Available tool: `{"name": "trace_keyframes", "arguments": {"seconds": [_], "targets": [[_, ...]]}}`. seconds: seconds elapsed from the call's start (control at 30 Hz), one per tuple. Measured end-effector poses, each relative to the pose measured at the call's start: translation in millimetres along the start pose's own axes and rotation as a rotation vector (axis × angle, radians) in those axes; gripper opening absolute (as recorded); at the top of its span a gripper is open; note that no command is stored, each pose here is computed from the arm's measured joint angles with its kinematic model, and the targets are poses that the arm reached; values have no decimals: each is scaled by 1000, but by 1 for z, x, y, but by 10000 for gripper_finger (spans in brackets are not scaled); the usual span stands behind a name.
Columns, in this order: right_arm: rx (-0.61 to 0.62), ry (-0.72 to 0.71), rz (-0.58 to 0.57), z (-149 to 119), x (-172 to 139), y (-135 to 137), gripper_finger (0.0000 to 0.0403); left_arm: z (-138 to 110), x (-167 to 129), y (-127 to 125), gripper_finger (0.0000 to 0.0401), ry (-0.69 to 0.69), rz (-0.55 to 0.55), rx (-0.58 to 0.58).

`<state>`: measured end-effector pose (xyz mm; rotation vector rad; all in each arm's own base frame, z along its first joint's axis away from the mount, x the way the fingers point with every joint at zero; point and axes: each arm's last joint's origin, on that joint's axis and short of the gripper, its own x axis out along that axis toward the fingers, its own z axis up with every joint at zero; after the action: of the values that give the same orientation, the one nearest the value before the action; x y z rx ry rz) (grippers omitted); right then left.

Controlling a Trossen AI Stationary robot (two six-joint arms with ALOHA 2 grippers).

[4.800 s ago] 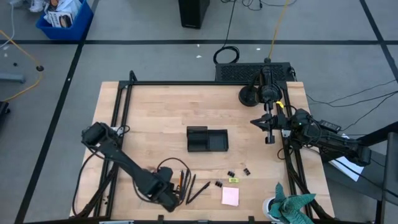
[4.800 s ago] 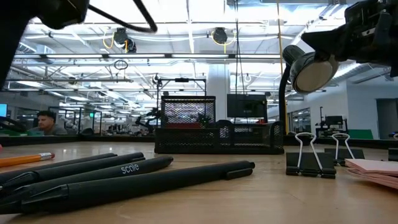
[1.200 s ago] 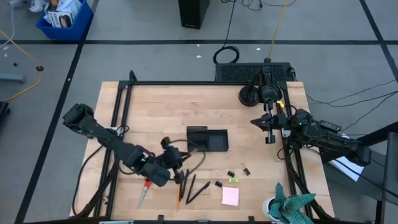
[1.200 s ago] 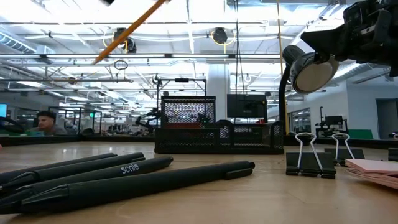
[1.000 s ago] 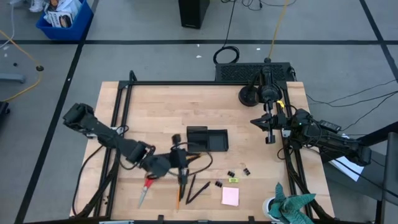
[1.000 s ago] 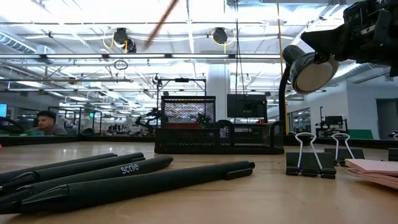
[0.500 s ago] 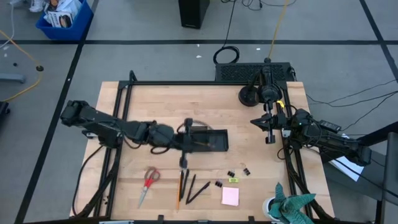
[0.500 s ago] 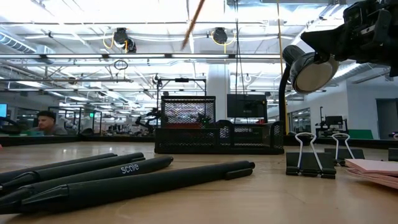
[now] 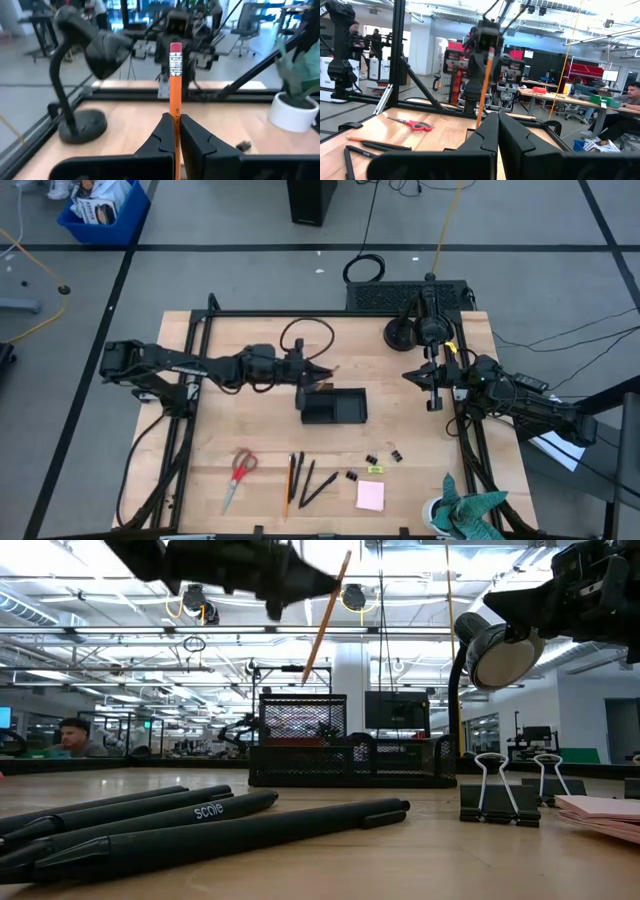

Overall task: Pick and place office supplies into organizer
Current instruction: Put the left pencil into the top left section of the desk organizer

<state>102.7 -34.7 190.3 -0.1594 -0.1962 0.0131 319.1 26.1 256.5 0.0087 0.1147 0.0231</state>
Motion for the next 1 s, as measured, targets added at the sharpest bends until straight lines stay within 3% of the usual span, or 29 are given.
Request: {"name": "trace_keyframes", "arguments": {"seconds": [0.2, 0.47, 0.6, 0.77, 1.0], "targets": [[29, 1, -30, 0, 0, -1, 0, -20, -4, 4, 27, 43, 21, -42], [36, 14, -74, -1, 1, -2, 0, -42, -11, 4, 7, 94, 68, -33], [38, 19, -73, -2, 1, -2, 0, -45, -12, 4, 16, 83, 75, -45], [31, 14, -73, -2, 1, -2, 0, -55, -1, 1, 25, 68, 61, -25], [31, 15, -71, -2, 1, -2, 0, -79, 18, 2, 9, 134, 62, -21]]}}
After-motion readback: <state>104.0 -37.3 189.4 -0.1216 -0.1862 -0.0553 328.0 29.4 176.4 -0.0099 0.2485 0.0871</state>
